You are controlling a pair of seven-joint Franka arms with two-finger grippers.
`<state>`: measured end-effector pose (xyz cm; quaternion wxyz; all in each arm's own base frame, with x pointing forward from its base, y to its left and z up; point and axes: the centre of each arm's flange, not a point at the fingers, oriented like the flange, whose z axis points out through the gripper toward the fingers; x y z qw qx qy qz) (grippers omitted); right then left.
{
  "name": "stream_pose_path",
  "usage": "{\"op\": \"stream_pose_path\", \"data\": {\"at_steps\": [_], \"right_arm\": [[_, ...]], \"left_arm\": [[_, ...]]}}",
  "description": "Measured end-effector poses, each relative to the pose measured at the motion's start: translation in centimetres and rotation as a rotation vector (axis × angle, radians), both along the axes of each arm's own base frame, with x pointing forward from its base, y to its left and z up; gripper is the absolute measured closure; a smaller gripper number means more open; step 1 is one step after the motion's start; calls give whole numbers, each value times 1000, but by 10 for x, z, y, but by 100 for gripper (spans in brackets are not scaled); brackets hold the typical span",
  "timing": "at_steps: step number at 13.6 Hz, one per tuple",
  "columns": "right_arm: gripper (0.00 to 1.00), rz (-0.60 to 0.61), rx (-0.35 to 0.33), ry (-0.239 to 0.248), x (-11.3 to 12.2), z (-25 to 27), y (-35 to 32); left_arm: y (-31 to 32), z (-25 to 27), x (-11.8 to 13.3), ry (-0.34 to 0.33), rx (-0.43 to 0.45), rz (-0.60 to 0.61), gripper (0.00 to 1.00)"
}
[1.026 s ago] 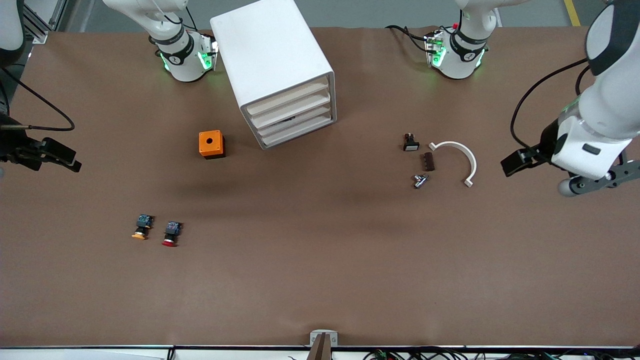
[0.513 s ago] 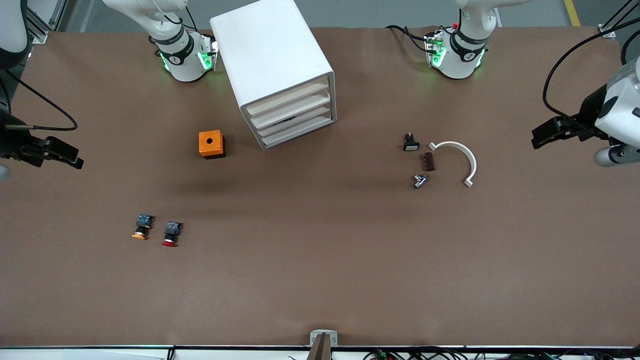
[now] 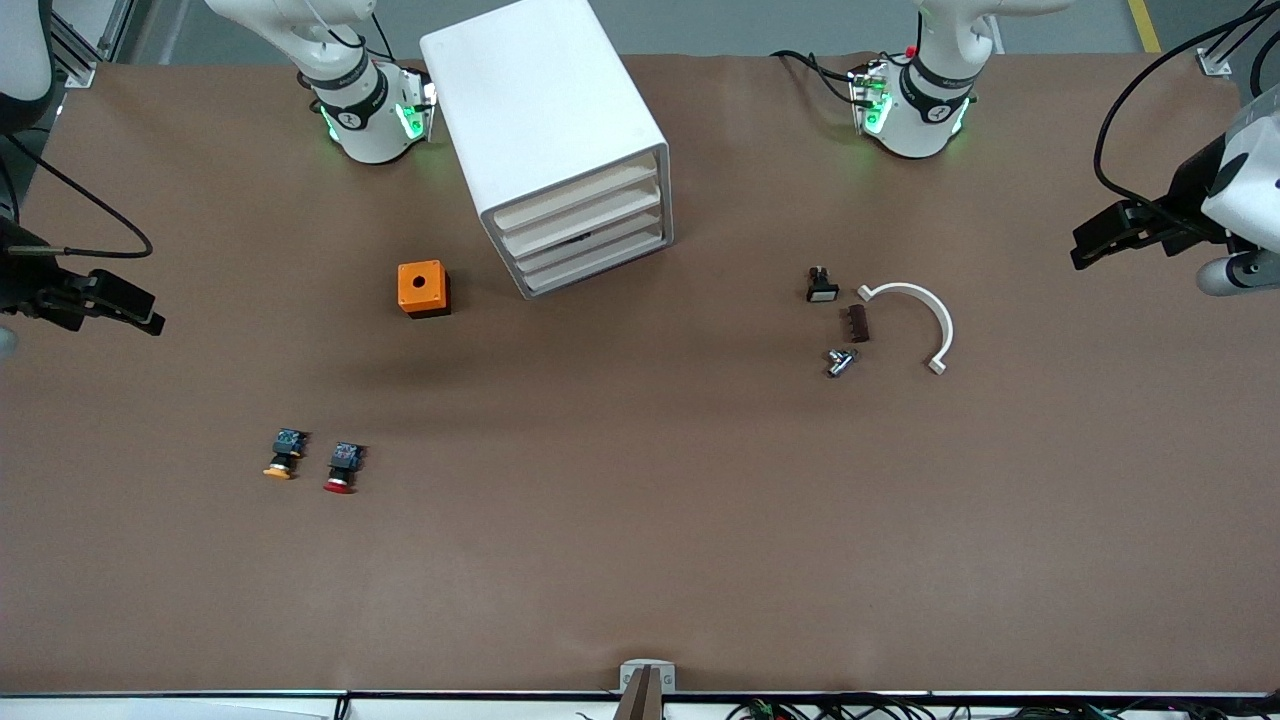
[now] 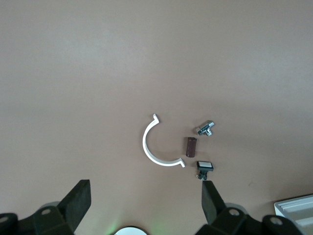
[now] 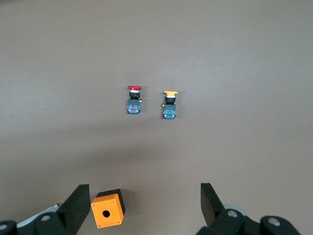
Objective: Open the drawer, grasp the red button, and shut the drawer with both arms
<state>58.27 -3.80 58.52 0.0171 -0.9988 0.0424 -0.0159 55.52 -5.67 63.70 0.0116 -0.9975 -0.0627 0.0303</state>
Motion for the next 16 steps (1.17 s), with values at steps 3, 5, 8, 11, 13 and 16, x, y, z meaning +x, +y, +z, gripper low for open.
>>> {"op": "stream_pose_path", "data": {"at_steps": [3,5,8,11,13,16], "right_arm": [[0,2,-18,1,0,0,-1],[0,10,-53,2,-1,1,-2],[0,18,-62,1,-1,2,1],[0,17,-62,-1,-1,3,0],[0,17,-62,-5,-2,5,1],[0,17,-62,-12,-5,5,1]], "left_arm": [[0,0,1,-2,0,-1,0],[1,-2,3,0,0,2,0],[0,-10,7,11,0,2,0],[0,-11,8,12,0,2,0],[0,-11,8,11,0,2,0],[1,-11,9,9,0,4,0]]}}
